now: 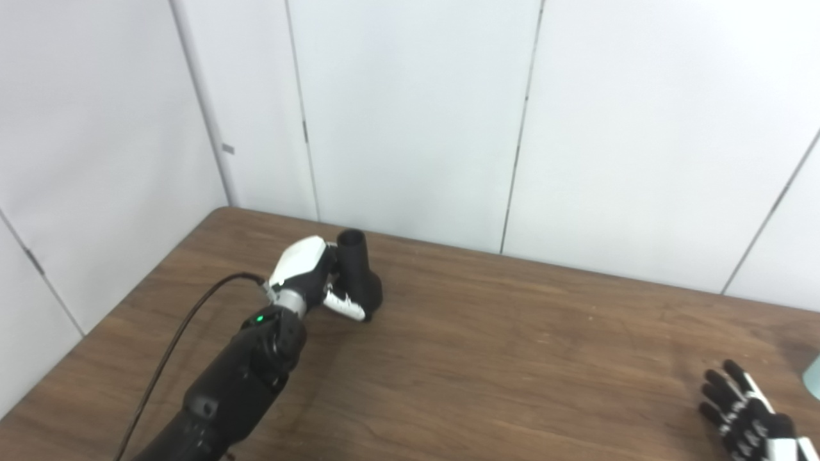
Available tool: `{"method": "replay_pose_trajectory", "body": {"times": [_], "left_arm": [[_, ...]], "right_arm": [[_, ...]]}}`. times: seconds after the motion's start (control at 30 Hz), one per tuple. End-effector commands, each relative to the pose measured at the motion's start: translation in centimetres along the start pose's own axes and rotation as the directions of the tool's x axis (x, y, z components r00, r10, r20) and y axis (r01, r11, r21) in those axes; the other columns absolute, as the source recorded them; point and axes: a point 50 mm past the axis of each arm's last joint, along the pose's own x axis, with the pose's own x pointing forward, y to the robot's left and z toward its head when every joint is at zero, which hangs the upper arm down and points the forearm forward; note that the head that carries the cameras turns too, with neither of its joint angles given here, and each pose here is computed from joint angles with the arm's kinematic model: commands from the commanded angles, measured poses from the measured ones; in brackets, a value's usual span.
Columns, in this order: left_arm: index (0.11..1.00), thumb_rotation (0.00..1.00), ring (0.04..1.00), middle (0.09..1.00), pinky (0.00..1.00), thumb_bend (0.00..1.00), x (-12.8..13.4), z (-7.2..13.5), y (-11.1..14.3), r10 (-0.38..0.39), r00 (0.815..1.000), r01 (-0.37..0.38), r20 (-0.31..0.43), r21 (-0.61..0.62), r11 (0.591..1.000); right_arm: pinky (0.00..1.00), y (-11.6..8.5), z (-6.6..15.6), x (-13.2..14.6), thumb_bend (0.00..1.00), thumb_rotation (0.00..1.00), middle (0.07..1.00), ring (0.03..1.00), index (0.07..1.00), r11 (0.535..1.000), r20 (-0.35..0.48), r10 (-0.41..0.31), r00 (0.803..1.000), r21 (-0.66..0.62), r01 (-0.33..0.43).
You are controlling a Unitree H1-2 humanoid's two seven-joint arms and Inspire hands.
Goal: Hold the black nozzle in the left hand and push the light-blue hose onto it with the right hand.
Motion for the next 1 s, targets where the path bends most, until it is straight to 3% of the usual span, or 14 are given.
{"method": "replay_pose_trajectory", "body": {"times": [0.0,0.4,0.53,0.63,0.97], "left_arm": [[0.444,0.0,0.71,0.559,1.0,0.51,-0.2,0.5,-0.1,-0.031,0.999,0.03,0.016,0.009,0.999],[0.443,0.0,0.719,0.559,1.0,0.51,-2.7,3.8,-0.2,-0.066,0.995,0.063,0.078,0.037,0.997],[0.481,0.0,0.736,0.498,1.0,0.52,-3.4,4.3,-0.8,-0.098,0.991,0.094,0.094,0.045,0.995],[0.448,0.0,0.723,0.553,1.0,0.51,-3.9,4.7,-1.4,-0.113,0.988,0.108,0.105,0.046,0.993],[0.448,0.0,0.673,0.549,1.0,0.51,-6.1,6.5,-3.6,-0.1,0.98,0.094,0.172,0.046,0.995]], "right_arm": [[0.91,0.3,1.5,0.6,0.63,1.0,0.926,0.943,0.974,1.0,0.057,0.01,0.998,-0.008,-0.009],[0.94,1.4,2.8,0.6,0.6,1.0,0.935,0.965,0.999,1.0,0.065,0.023,0.998,0.007,-0.024],[0.94,1.6,3.0,0.5,0.6,1.0,0.937,0.968,1.0,1.0,0.069,0.027,0.997,0.007,-0.027],[0.95,1.7,3.2,0.4,0.6,1.0,0.939,0.971,1.0,1.0,0.071,0.027,0.997,0.009,-0.027],[0.96,2.1,3.6,0.5,0.58,1.0,0.942,0.978,1.0,1.0,0.072,0.023,0.997,0.012,-0.023]]}}
